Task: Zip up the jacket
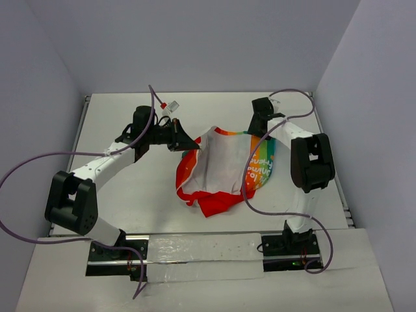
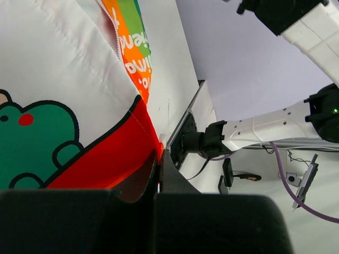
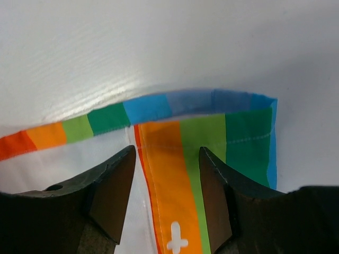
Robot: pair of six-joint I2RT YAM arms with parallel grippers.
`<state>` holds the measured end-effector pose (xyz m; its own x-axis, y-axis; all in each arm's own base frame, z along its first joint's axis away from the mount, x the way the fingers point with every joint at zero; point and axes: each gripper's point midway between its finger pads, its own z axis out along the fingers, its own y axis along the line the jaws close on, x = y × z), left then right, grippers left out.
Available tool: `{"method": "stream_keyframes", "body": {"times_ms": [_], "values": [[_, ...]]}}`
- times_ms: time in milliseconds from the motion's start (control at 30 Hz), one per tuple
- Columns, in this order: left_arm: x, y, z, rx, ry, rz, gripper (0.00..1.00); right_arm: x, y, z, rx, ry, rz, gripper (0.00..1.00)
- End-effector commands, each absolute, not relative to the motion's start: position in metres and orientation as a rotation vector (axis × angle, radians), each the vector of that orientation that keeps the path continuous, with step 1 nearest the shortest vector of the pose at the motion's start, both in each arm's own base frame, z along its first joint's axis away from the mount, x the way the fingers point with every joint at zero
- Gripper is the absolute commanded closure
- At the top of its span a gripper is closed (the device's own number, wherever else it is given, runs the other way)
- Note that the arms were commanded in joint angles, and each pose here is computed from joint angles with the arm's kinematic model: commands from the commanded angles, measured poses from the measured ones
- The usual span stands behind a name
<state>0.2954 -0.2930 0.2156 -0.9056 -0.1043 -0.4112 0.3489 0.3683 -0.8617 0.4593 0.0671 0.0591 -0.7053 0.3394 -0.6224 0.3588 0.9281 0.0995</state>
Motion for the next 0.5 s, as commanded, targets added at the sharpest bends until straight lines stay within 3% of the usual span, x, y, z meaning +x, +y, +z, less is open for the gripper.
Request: {"method": "stream_keyframes", "body": {"times_ms": [0,267,433,467], "values": [[0.301,-0.296,0.235,0.279,2.168,-1.57,1.0,0.481,0.058,0.064,0.504,2.4,-0.104,0.43],[0.301,-0.295,0.233,0.298,2.174,-1.557,1.0,0.483,0.06,0.054,0.518,2.447,-0.123,0.54],[0.301,-0.294,0.236,0.315,2.16,-1.55,1.0,0.475,0.061,0.055,0.528,2.44,-0.098,0.76],[0.301,-0.294,0.235,0.316,2.161,-1.55,1.0,0.473,0.061,0.057,0.528,2.438,-0.088,0.87]]}}
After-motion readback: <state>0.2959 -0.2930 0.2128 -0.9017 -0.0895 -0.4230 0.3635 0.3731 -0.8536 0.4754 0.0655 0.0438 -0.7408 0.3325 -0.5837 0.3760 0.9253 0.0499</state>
